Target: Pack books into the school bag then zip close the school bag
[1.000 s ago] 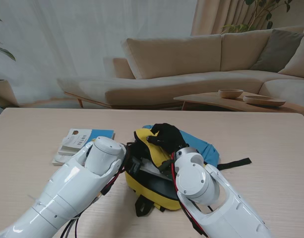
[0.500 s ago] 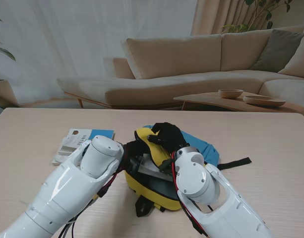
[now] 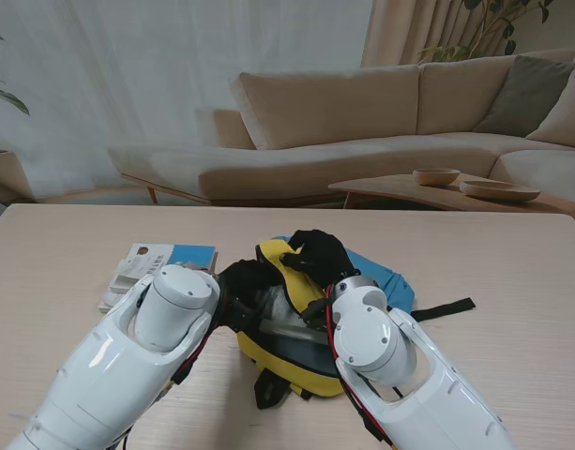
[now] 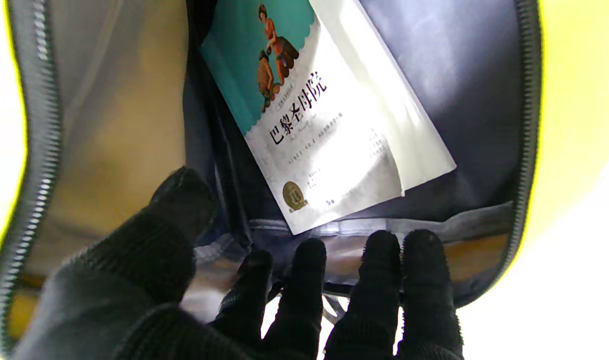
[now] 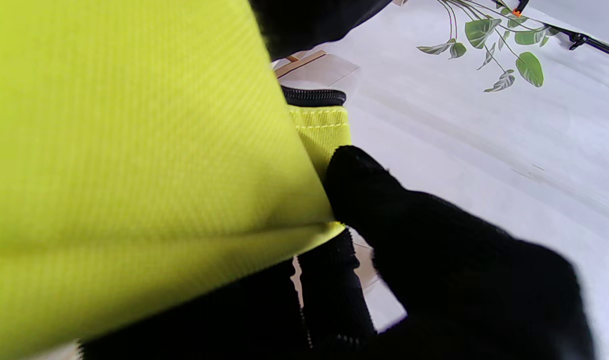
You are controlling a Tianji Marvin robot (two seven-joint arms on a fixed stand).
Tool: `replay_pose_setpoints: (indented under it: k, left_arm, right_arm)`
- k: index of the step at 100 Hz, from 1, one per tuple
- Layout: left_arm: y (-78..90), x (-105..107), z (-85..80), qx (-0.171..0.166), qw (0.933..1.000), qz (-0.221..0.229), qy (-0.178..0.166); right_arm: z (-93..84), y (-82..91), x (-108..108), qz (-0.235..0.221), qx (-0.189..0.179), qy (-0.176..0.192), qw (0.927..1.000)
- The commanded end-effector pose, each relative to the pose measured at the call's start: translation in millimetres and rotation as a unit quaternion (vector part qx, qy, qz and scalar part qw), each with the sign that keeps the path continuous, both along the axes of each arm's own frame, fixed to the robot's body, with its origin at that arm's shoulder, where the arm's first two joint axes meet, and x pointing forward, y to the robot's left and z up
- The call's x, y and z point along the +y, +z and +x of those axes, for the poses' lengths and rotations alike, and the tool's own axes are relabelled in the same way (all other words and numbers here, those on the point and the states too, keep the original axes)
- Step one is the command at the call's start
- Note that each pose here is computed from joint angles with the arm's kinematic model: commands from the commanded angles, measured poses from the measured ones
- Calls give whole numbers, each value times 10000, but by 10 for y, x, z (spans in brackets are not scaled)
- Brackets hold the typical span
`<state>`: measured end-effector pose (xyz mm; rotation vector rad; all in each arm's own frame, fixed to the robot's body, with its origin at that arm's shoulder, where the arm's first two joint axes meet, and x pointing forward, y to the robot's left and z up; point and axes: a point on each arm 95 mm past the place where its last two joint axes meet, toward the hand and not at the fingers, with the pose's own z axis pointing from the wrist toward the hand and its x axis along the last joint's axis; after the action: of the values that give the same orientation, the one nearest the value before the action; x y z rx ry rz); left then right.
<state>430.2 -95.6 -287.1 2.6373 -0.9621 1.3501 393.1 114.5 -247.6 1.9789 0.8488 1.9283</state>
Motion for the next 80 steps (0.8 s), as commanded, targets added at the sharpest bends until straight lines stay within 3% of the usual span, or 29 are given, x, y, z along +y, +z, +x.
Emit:
replay_pose_setpoints:
  k: [1, 15, 37, 60, 80]
  left_arm:
    - [35, -21, -86, -50, 9999, -67, -144]
    - [76, 41, -209, -350, 9988, 111, -310]
    - [128, 246, -399, -976, 9923, 705, -277]
    - [225, 527, -543, -1759, 9765, 1242, -98]
    - [292, 732, -602, -2226, 9621, 1571, -123]
  right_arm:
    - [-10, 17, 42, 69, 9, 79, 9999]
    - [2, 3, 26, 45, 29, 86, 9999]
    - [-7, -36, 26, -50, 76, 179, 9998]
    - [-54, -148, 80, -319, 130, 457, 9984]
    - [-107, -303, 139, -599, 191, 709, 9955]
